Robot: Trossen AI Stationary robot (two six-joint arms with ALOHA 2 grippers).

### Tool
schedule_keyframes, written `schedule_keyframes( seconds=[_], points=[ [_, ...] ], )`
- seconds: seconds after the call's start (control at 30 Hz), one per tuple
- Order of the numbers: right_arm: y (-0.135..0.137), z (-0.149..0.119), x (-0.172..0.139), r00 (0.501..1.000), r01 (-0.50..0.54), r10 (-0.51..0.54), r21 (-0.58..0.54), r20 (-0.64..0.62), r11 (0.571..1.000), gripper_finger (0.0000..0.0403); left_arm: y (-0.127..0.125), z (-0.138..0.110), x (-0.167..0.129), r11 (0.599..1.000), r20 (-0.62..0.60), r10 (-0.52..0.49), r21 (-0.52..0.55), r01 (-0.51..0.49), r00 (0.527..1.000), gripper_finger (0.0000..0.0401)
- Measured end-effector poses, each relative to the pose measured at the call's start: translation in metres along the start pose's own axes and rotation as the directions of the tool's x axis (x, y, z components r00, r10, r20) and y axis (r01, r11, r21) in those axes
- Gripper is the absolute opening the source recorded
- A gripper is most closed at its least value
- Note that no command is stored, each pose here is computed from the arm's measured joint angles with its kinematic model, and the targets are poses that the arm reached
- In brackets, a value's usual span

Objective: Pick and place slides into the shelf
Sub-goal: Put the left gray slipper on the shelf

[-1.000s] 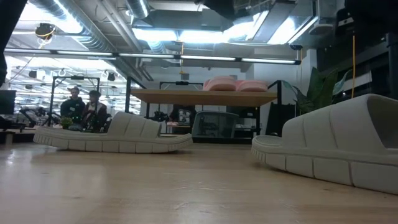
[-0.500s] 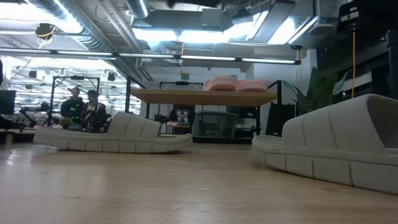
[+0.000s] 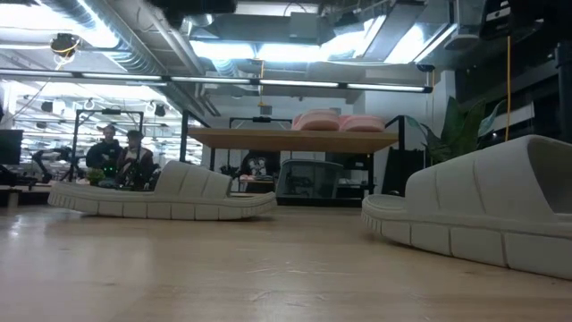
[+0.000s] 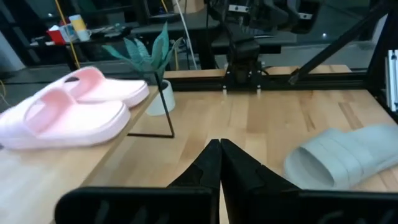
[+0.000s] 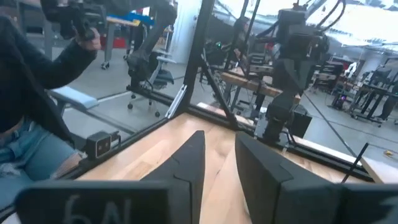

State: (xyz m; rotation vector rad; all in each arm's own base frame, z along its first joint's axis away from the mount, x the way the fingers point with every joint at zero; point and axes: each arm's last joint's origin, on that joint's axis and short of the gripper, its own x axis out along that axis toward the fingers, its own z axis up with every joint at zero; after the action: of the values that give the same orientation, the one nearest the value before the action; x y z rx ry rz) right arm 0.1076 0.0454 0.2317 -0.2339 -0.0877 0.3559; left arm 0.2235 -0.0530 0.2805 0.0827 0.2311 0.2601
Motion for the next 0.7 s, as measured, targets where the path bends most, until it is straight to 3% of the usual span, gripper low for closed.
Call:
schedule_keyframes(
  seconds=[0.23,0.7],
  points=[
    [0.001,-0.002,0.007,1.0,0.0,0.0,-0.026,-0.016,1.0,0.009,0.006,-0.025,-0.018,1.0,0.024,-0.024,-0.001,0.024,0.999,0.0002],
    [0.0,-0.001,0.01,1.0,0.015,-0.016,-0.076,-0.002,0.997,0.009,0.007,-0.03,-0.021,1.0,0.019,-0.028,0.005,0.028,0.999,0.0002]
  ],
)
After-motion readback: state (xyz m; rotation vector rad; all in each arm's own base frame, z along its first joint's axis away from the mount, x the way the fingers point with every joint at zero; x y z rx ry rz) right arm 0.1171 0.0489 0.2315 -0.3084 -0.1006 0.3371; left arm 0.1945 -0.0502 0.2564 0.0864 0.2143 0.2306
